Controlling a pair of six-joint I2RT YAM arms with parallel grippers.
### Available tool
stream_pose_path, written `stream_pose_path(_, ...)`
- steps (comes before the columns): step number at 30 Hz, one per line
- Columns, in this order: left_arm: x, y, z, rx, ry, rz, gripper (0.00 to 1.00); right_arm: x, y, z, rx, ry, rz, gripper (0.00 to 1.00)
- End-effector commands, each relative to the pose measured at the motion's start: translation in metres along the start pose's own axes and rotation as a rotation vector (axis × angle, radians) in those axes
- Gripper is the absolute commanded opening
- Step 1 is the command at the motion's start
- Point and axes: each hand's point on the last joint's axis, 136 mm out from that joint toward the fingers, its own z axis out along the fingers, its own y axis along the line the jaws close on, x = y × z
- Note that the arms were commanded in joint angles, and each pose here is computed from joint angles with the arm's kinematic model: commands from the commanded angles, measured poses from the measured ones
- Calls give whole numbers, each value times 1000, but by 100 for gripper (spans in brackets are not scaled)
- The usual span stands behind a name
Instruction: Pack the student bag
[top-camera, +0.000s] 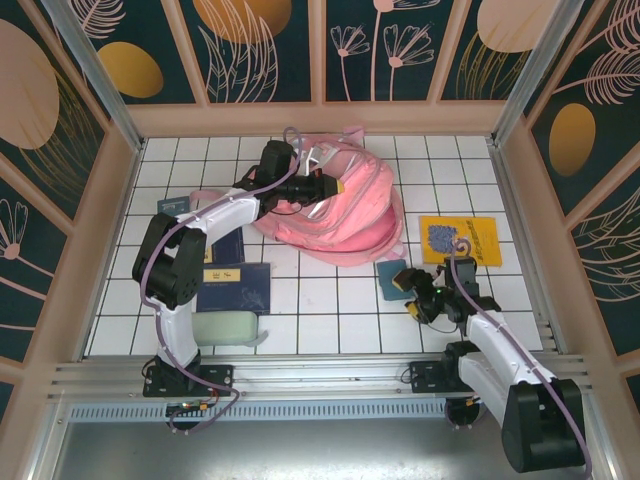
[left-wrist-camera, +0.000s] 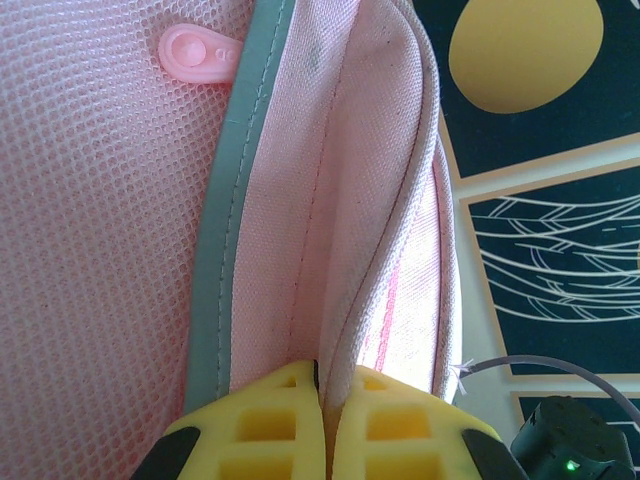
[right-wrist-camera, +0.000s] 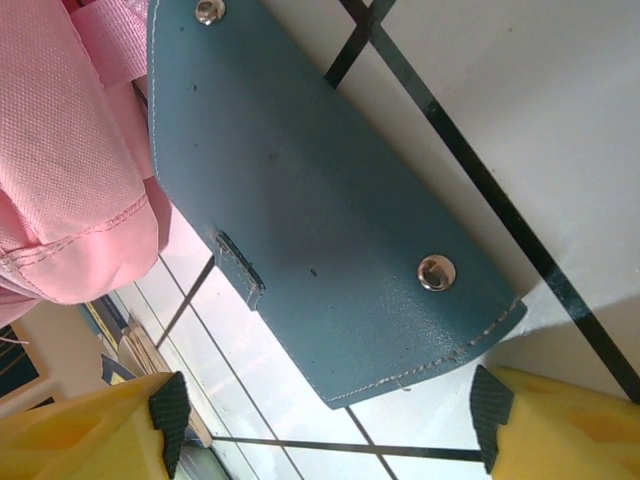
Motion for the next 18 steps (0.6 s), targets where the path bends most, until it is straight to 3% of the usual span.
stream_pose_path(1,-2,-13,0,27,5,33,0,-2,11,1,-52,-5,1,73)
stream_pose_path(9,0,-12,2,36,13,26,0,-33,41,-4,-86,-102,-50,62)
stream_pose_path(18,3,-11,5,48,23,16,0,-52,46,2,-84,-163,-61,49)
